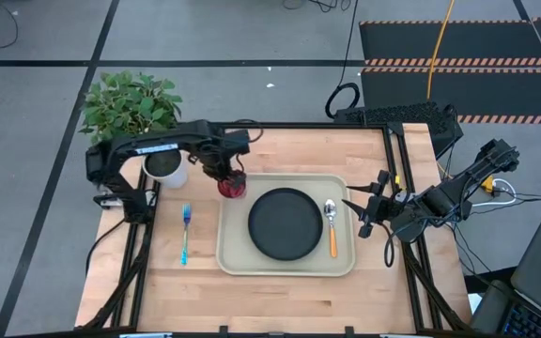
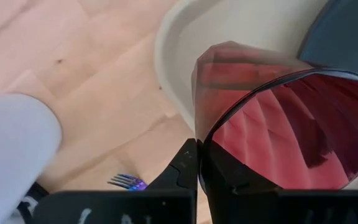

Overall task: Pick and place plate/cup/fork/spoon on tray
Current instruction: Put the red cup on the top left of the tray

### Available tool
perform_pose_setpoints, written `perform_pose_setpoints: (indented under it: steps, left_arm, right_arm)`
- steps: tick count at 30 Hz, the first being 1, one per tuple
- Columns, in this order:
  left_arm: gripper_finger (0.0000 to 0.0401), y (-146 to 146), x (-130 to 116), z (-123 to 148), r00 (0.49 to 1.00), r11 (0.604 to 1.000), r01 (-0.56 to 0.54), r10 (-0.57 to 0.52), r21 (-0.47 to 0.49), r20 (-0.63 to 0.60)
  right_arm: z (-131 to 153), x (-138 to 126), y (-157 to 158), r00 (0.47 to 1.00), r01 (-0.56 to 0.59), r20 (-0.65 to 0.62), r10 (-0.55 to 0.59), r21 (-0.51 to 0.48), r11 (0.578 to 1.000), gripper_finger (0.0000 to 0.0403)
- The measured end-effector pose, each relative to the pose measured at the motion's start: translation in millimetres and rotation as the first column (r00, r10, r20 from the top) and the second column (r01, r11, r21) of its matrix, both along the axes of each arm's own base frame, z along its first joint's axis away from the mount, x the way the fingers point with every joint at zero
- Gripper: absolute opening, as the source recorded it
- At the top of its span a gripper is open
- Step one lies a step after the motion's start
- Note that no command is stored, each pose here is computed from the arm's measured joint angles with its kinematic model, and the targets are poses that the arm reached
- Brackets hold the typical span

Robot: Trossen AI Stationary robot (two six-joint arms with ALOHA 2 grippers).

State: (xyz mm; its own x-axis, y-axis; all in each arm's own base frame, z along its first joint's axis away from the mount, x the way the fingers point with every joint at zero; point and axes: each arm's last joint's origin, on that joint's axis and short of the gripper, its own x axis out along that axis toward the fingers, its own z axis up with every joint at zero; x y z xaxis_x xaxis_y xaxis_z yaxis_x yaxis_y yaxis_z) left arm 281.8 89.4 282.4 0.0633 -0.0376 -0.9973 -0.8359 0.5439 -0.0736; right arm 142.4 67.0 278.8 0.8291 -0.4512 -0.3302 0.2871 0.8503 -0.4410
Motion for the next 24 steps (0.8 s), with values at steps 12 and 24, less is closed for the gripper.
perform_pose_setpoints:
  steps: [12, 24]
  left_arm:
    - [0.0007, 3, 6, -4, 1.000, 0.999, -0.023, 0.023, 0.030, -0.005]
    - [0.0007, 2, 20, -24, 0.998, 0.999, -0.009, 0.012, 0.042, -0.054]
  right_arm:
    - [0, 0, 0, 1.000, -0.004, -0.006, 0.004, -0.009, 1.000, 0.0169]
    - [0, 0, 0, 1.000, 0.000, -0.002, 0.000, 0.000, 1.000, 0.0169]
